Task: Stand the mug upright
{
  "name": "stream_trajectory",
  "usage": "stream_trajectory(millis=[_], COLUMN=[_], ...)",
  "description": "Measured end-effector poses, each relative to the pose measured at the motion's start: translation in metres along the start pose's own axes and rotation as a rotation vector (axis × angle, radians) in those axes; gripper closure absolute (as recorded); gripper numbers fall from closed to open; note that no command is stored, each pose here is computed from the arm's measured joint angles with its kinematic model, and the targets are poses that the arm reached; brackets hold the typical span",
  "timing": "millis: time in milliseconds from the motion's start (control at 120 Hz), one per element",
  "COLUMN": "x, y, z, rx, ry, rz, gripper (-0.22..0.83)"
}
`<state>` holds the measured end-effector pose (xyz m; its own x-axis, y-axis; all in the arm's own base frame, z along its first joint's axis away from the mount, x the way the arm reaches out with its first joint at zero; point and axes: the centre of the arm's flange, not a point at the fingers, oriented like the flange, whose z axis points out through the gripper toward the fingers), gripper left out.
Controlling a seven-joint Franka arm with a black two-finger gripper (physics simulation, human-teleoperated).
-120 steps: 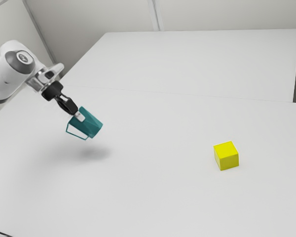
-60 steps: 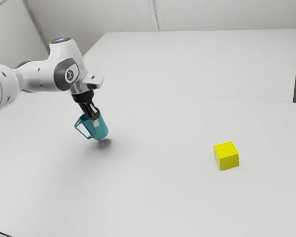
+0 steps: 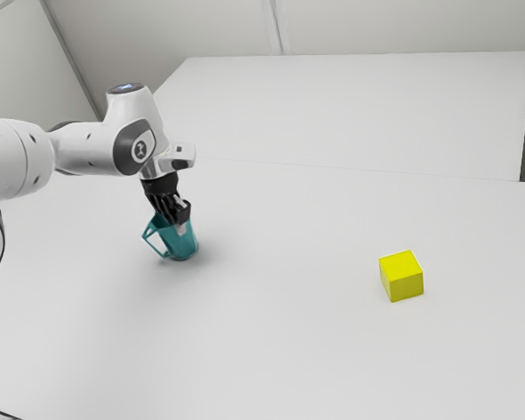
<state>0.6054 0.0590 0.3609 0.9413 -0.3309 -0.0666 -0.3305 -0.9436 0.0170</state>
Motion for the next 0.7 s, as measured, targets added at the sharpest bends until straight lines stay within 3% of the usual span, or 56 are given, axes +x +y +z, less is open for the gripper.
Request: stream_trajectory(millis=[125, 267, 575, 700], x=[-0.001, -0.008, 0.000, -0.009], y=[0.001, 0.010, 0.021, 0.025], z=[-0.007, -0.053, -0.203, -0.229], rx=[-0.003, 0.013, 0.004, -0.011], ry=[0.011, 0.066, 0.186, 0.170], rz=[-0.028, -0.042, -0.061, -0.066], gripper=[0.34, 0.17, 0.04, 0.02])
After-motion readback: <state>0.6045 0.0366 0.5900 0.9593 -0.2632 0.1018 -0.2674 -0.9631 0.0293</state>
